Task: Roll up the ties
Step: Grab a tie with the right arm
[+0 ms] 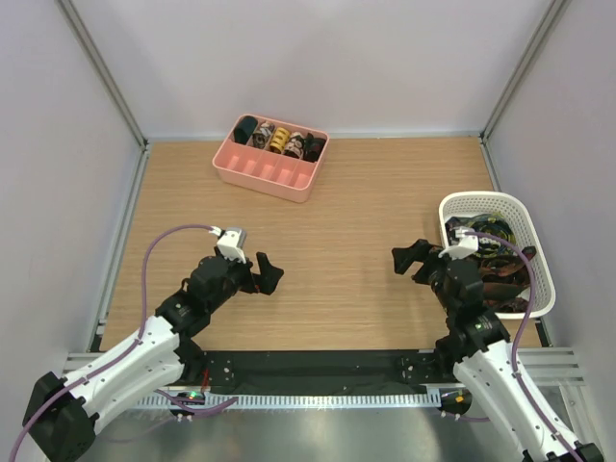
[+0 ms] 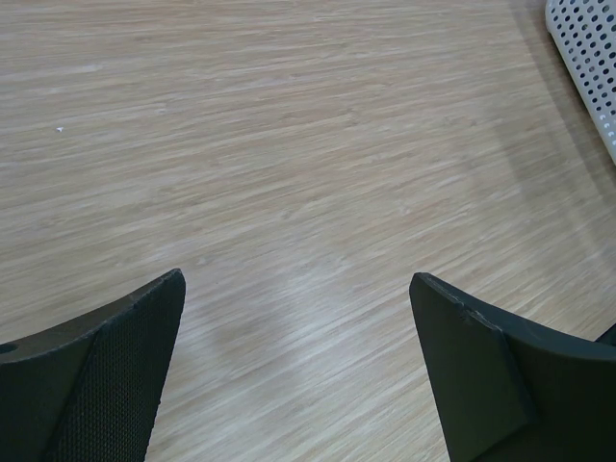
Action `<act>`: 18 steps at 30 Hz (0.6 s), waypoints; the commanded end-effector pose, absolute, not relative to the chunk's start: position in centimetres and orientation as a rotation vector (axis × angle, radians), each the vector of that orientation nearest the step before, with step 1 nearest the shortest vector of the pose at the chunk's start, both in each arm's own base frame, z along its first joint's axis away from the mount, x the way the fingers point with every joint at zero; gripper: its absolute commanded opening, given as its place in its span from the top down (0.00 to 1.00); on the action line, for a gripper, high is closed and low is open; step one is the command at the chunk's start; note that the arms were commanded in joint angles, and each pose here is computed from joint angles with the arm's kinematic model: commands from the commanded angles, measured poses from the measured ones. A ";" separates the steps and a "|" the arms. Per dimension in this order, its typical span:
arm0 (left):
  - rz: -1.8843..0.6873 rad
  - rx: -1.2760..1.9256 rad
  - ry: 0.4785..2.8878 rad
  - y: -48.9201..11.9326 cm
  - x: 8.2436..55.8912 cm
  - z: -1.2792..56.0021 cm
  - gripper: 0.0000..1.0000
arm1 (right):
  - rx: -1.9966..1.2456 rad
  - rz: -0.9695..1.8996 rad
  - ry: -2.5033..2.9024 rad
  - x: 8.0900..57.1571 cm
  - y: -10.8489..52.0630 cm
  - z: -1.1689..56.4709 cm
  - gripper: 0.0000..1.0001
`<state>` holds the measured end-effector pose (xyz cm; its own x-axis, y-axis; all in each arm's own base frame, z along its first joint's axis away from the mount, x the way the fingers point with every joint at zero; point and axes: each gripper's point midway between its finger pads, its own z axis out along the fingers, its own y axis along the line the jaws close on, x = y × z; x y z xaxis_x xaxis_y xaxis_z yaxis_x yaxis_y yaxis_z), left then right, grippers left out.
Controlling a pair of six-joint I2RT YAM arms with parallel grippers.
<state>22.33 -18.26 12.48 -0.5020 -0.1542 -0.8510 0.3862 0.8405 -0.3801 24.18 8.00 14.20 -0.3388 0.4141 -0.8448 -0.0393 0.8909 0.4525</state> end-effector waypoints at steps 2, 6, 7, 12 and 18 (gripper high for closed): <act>-0.664 0.165 1.954 -18.3 22.8 13.5 0.00 | 0.297 0.453 1.783 25.1 7.4 17.7 0.01; -0.664 0.163 1.954 -18.3 22.9 13.6 0.00 | 0.494 0.179 1.859 25.3 3.0 19.5 0.28; -0.661 0.163 1.954 -18.3 22.9 13.6 0.00 | 0.514 0.112 1.883 25.5 2.2 20.0 0.30; -0.673 0.172 1.961 -18.5 22.8 13.5 0.00 | 0.599 -0.128 1.979 27.9 -1.3 22.8 0.27; -0.684 0.175 1.961 -18.7 22.7 13.6 0.00 | 0.742 -0.224 2.037 30.5 -6.2 22.0 0.12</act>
